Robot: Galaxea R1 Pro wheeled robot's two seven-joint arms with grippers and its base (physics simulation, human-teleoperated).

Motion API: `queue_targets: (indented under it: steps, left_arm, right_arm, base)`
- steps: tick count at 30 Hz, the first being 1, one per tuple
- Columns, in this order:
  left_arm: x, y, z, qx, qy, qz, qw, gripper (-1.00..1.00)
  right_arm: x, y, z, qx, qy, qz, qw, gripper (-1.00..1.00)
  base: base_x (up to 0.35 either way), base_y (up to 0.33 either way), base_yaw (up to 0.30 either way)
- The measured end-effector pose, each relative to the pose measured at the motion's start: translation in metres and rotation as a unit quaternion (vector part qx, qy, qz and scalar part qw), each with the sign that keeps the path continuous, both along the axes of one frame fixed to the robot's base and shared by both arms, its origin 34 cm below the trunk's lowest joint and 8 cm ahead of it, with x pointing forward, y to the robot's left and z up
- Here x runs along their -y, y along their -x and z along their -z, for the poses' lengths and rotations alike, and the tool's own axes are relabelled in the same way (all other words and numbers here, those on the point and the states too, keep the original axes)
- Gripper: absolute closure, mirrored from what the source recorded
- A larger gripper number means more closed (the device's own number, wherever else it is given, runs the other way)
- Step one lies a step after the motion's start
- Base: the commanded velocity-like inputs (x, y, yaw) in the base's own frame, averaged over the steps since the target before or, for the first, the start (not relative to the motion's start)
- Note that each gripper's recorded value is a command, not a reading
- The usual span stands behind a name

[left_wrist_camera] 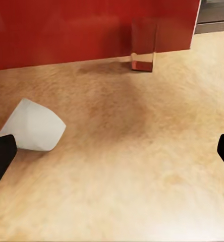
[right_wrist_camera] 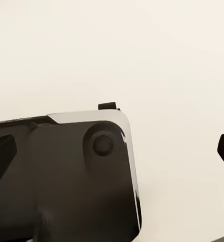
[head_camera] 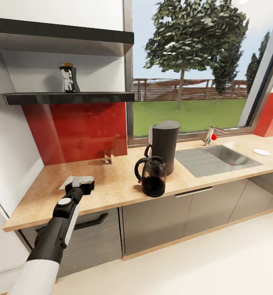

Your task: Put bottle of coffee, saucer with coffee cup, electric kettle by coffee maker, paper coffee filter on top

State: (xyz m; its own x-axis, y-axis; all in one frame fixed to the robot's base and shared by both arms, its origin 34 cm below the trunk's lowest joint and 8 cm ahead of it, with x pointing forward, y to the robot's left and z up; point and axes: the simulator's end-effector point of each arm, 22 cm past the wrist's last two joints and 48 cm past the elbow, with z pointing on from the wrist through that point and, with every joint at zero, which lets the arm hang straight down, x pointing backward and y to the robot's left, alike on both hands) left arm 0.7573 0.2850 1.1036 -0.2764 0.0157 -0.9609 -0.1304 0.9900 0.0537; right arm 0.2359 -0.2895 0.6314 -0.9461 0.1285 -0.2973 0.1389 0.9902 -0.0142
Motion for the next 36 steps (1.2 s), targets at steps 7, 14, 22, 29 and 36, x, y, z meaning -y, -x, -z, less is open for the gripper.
queue_targets:
  steps: [7,14,22,29,36]
  left_arm:
    - [-0.043,-0.002,-0.015,-0.009,-0.027,-0.087,0.9958,-1.0]
    - [-0.052,0.002,-0.002,-0.021,-0.036,-0.101,0.994,-1.0]
    - [-0.051,0.004,0.012,-0.035,-0.039,-0.1,0.9936,-1.0]
    - [-0.052,0.006,0.031,-0.055,-0.039,-0.099,0.9928,-1.0]
    - [-0.055,0.009,0.047,-0.073,-0.042,-0.1,0.9914,-1.0]
  right_arm:
    - [0.001,0.0,0.0,0.0,0.001,-0.001,1.0,-1.0]
    - [0.001,0.0,0.0,0.0,0.001,-0.002,1.0,-1.0]
    - [0.001,0.001,0.0,-0.001,0.002,-0.001,1.0,-1.0]
    - [0.002,0.007,0.001,-0.007,0.002,-0.001,1.0,-1.0]
    - [0.002,0.015,0.003,-0.015,0.002,-0.001,0.9999,-1.0]
  base:
    - [0.0,0.0,0.0]
    - [0.0,0.0,0.0]
    - [0.033,0.0,0.0]
    - [0.289,0.0,0.0]
    - [0.327,0.0,0.0]
